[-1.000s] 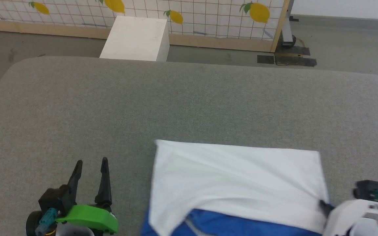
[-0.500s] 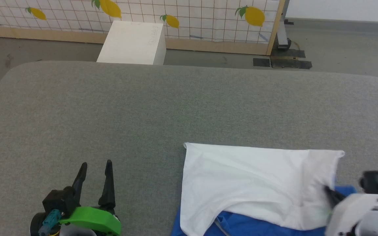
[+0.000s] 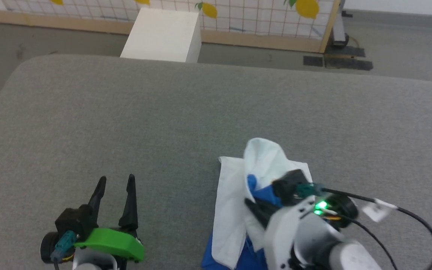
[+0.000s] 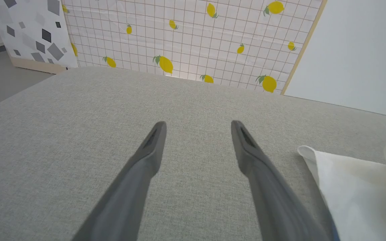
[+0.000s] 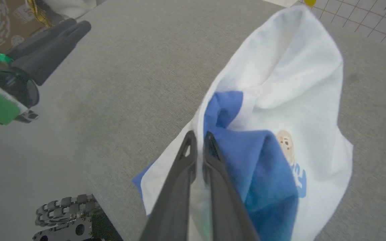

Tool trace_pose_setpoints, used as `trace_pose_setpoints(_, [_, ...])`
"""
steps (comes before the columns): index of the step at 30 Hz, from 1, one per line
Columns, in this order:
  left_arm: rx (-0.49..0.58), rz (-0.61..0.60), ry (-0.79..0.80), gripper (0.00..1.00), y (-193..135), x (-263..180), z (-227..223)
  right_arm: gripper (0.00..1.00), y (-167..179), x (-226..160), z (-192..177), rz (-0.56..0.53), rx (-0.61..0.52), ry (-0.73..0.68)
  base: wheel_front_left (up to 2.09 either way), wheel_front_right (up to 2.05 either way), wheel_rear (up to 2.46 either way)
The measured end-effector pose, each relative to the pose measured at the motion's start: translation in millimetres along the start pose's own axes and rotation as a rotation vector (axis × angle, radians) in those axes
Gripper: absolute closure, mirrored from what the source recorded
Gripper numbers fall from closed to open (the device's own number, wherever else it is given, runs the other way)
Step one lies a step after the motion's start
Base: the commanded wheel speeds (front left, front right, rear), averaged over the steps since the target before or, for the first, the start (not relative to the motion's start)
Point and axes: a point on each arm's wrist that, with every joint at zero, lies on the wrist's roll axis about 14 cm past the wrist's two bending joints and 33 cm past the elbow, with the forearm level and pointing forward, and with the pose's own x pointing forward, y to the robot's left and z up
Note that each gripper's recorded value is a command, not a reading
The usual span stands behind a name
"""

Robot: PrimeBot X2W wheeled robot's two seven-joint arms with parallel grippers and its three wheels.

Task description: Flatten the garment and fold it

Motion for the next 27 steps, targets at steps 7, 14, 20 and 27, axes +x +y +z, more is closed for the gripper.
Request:
trace_pose_setpoints(7, [-0.005,0.030,0.015,0.00,7.2,3.0,-5.1,1.00,15.5,44.1,-33.4,0.114,0.003,0.161,0.00,0.00,0.00])
trace_pose_setpoints(14, [-0.003,0.073,0.040,0.00,20.0,-1.8,-12.3,0.00,27.3,62.3,-37.3,0.197,0.090,0.160,0.00,0.00,0.00])
trace_pose_setpoints(20, [-0.005,0.063,0.021,0.00,16.7,-0.1,-6.7,0.00,13.9,43.3,43.6,0.206,0.280,-0.253,0.00,0.00,0.00])
trace_pose_setpoints(27, [-0.007,0.030,-0.008,0.00,6.9,4.6,1.6,0.00,-63.9,-15.6,64.1,-0.056,0.408,-0.608,0.00,0.00,0.00])
